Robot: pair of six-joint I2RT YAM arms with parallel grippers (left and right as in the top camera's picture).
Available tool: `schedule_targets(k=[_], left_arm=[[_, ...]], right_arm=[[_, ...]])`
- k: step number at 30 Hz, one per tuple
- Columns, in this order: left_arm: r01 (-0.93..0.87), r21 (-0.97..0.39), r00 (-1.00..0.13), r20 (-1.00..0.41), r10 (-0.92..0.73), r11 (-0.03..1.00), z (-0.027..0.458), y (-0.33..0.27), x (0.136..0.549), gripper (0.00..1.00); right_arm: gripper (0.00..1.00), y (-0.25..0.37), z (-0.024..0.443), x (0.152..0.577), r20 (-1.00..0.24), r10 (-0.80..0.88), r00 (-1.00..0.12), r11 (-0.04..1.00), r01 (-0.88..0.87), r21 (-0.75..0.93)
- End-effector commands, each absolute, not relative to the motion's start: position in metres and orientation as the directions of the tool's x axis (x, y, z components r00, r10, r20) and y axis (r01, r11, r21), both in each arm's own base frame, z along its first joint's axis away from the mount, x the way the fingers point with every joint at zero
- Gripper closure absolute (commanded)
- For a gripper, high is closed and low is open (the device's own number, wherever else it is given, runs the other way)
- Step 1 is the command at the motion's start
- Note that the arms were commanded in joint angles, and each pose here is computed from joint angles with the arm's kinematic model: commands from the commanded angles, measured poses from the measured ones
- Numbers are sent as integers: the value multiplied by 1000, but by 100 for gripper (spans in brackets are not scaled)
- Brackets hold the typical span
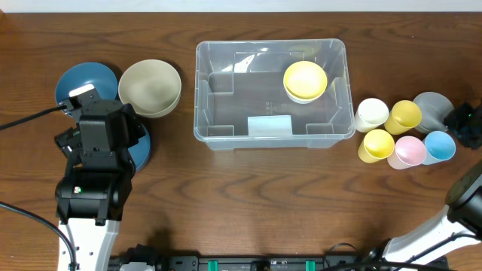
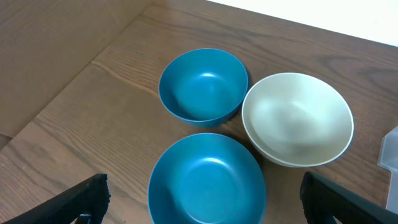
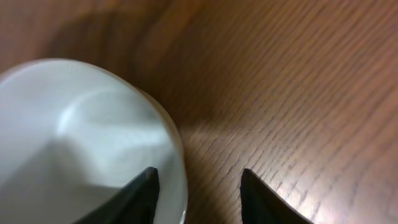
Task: Pack container
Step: 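Move the right gripper to the grey bowl and grasp it, then stack the grey bowl onto the yellow bowl in the bin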
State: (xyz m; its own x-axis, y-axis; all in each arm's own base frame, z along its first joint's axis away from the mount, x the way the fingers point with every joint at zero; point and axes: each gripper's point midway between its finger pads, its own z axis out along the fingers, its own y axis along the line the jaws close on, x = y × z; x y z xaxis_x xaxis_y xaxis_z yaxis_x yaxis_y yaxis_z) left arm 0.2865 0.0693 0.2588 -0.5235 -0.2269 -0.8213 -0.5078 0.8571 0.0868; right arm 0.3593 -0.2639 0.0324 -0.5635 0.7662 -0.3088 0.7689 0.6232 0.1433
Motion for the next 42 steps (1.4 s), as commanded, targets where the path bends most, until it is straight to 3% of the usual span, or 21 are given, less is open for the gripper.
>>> schedule_targets(k=[1,6,13,21,25,32,36,42], left_arm=[[-531,77,-497,-835,-236,844,268,73,287,2],[-531,77,-497,-835,-236,844,268,73,287,2],[-531,77,-497,-835,-236,844,268,73,287,2],[-531,77,-497,-835,-236,844,268,73,287,2],[-531,77,-497,-835,-236,844,268,73,287,2],[-531,77,-497,-835,-236,844,268,73,287,2],[-531,77,-497,-835,-236,844,268,73,287,2],[-531,77,-497,-835,-236,844,268,73,287,2]], right_arm=[[67,-261,20,358,-291,762,-579,630,766,126],[71,-262,14,359,-290,762,-579,630,767,122],[99,-269,10,361,-308,759,-574,626,772,105],[99,-283,25,374,-371,750,-548,620,777,106],[99,-295,65,392,-412,737,-535,626,771,118],[99,-291,190,438,-519,688,-507,687,686,240],[99,-245,255,465,-558,633,-537,767,534,356],[99,-137,286,489,-551,490,-675,866,308,393]])
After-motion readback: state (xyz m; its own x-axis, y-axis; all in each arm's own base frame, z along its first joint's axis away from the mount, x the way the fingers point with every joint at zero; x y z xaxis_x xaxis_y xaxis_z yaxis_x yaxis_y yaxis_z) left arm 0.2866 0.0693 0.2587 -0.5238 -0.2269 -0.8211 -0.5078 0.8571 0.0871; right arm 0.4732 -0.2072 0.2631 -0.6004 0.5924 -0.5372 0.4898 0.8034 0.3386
